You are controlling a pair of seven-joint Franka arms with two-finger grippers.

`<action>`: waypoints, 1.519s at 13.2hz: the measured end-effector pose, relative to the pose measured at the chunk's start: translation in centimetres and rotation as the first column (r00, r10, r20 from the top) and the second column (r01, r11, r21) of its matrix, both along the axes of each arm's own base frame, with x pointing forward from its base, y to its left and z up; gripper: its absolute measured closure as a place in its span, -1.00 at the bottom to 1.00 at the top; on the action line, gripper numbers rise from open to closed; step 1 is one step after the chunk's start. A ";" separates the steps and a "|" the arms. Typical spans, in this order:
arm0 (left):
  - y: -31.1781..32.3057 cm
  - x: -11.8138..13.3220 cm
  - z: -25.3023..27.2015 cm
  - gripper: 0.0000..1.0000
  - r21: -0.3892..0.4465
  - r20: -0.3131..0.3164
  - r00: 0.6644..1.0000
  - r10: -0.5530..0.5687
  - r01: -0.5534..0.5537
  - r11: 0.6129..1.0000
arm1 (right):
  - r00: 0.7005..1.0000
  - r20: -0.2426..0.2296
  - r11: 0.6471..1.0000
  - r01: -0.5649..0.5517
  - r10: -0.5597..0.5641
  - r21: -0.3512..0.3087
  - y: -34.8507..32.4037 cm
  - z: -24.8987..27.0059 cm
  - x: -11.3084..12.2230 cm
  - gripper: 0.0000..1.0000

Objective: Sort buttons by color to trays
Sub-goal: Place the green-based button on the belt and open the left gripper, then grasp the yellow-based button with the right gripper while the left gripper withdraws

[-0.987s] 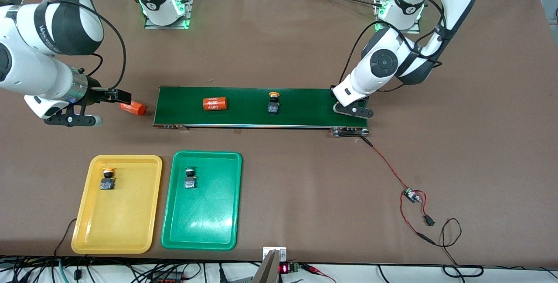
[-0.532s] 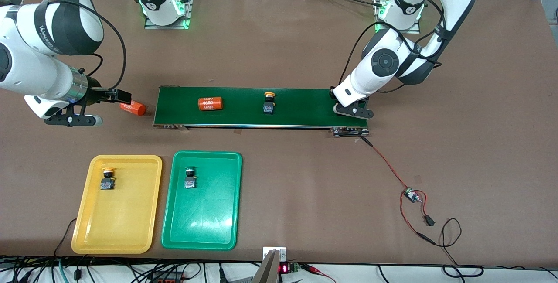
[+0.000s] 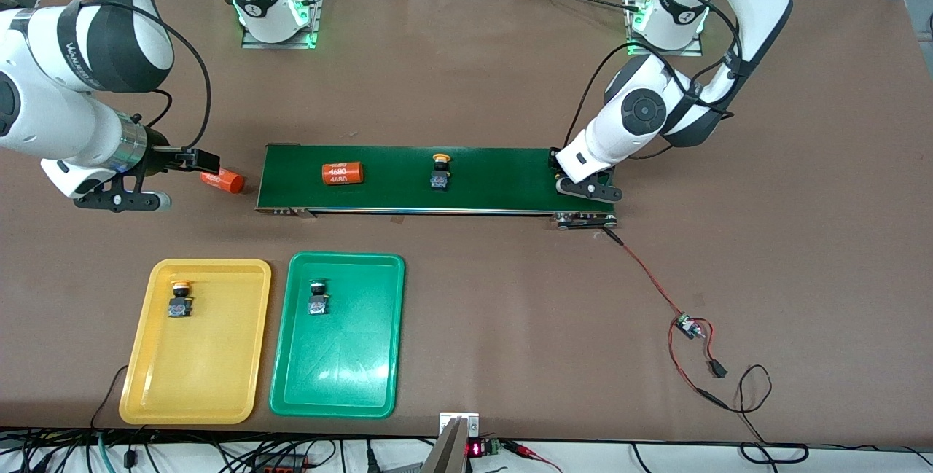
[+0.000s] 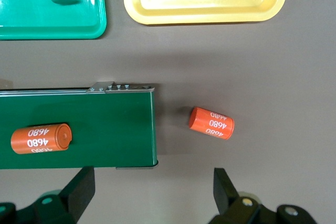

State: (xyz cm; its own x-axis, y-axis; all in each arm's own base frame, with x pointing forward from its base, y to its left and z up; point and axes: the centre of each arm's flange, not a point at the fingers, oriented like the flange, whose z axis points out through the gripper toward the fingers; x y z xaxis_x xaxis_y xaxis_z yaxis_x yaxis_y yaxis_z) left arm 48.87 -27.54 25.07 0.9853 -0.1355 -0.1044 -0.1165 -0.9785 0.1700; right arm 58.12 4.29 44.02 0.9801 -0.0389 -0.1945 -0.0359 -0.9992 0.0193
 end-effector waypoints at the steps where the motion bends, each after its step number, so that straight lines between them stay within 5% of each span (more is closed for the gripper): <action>1: -0.1 0.7 1.1 -0.50 -0.003 0.022 1.000 0.004 -0.004 1.000 | 1.000 0.000 1.000 -0.001 0.001 0.000 0.1 0.0 0.0 -1.00; 4: 0.1 2.9 7.1 -1.00 0.038 0.068 0.998 0.007 -0.009 0.999 | 1.000 -0.002 1.000 -0.020 0.020 0.001 1.3 -0.1 -0.1 -1.00; 9: 4.1 6.5 18.0 -1.00 0.123 0.107 0.991 0.079 -0.092 0.988 | 0.999 -0.028 0.997 0.034 -0.032 0.069 7.3 -1.4 -0.6 -1.00; 14: 16.2 11.8 23.1 -1.00 0.125 0.208 0.944 0.258 -0.287 0.950 | 0.989 0.034 0.988 0.144 -0.146 0.048 17.7 -3.6 -1.6 -1.00; 17: 23.2 13.4 27.0 -1.00 0.142 0.268 0.940 0.213 -0.257 0.956 | 0.971 0.079 0.974 0.220 -0.224 0.049 23.4 -8.2 -1.9 -1.00; 20: 26.6 13.1 32.1 -1.00 0.179 0.247 0.955 0.167 -0.214 0.960 | 0.956 0.096 0.961 0.274 -0.277 0.047 29.2 -11.8 -3.5 -1.00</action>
State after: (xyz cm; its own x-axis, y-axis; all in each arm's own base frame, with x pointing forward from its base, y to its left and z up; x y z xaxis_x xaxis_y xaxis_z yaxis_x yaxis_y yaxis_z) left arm 62.01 -0.91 57.19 0.9911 0.0578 0.1196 0.0632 -0.9971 -0.0420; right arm 54.63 33.53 32.25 0.9468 -0.3053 -0.1016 -0.3098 -0.9503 -0.0309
